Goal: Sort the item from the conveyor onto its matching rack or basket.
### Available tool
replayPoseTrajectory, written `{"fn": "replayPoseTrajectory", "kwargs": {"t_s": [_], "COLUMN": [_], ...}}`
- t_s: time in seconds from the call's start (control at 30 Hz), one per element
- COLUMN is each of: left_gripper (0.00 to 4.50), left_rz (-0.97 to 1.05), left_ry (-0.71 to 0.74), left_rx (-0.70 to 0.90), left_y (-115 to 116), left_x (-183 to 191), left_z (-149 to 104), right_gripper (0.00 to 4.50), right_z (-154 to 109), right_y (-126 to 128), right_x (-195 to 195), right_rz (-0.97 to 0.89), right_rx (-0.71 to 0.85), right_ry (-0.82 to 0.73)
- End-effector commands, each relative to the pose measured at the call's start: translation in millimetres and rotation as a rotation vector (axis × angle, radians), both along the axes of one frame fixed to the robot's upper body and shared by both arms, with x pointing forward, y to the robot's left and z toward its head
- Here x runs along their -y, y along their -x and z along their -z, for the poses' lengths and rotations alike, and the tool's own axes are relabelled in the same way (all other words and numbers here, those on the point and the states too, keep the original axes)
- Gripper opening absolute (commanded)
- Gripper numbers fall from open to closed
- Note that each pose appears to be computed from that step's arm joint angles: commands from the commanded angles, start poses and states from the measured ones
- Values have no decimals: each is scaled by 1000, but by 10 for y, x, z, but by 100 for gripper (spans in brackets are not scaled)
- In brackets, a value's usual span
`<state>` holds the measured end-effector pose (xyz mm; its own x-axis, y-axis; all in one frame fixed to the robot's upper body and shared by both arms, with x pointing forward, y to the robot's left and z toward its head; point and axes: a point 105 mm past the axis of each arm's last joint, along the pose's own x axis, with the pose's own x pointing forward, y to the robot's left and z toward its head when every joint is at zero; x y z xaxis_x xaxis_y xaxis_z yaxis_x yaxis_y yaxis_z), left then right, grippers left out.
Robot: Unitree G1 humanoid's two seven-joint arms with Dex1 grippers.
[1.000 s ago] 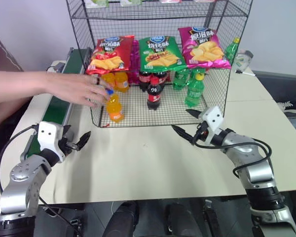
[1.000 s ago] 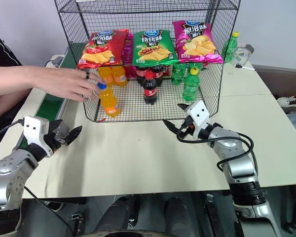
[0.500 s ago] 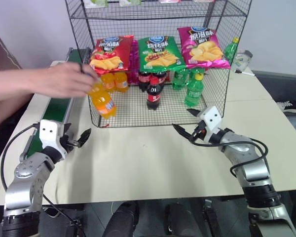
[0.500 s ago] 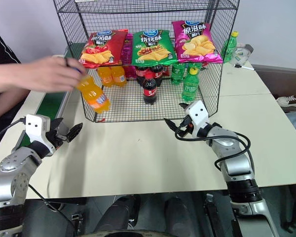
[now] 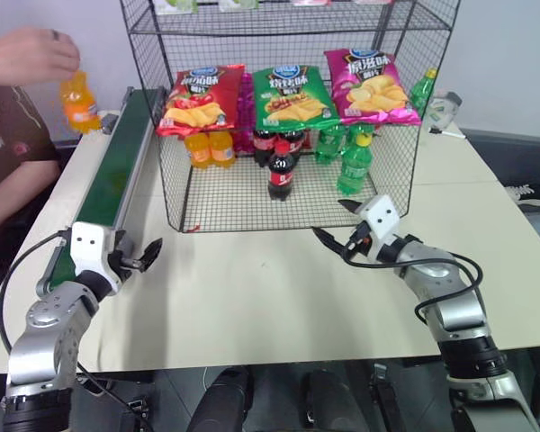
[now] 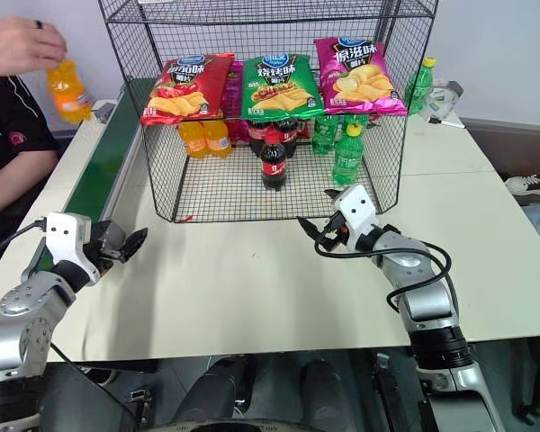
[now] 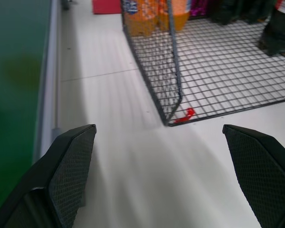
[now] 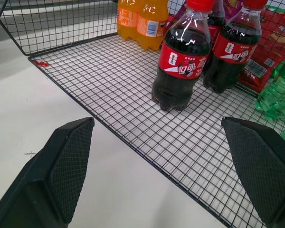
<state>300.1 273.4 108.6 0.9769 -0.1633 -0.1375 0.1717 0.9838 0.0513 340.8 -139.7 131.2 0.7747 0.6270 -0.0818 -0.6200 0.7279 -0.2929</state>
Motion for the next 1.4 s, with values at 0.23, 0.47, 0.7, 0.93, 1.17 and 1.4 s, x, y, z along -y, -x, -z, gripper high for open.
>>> {"fn": "replayPoseTrajectory", "kwargs": {"t_s": [0.23, 0.47, 0.7, 0.93, 1.17, 1.4], "left_gripper": [447, 447, 447, 447, 447, 447], "left_rz": [-126, -135, -156, -186, -204, -300], "left_ry": [-18, -15, -8, 13, -8, -50], "left_rx": [70, 74, 97, 102, 124, 169], "left_y": [12, -11, -63, -59, -84, -57], "left_x": [-228, -234, -251, -281, -304, -565], "left_z": [-157, -158, -203, -189, -223, -342], "right_gripper": [450, 450, 450, 450, 450, 450], "right_z": [-167, -206, -222, -234, -285, -297], "right_y": [-2, -43, -78, -101, -45, 139], "right_x": [-104, -100, -124, -167, -201, -491], "right_rz": [-20, -16, -26, -40, -66, -179], "right_rx": [60, 69, 46, 55, 73, 66], "right_ry": [-39, -45, -78, -67, -82, -116]}}
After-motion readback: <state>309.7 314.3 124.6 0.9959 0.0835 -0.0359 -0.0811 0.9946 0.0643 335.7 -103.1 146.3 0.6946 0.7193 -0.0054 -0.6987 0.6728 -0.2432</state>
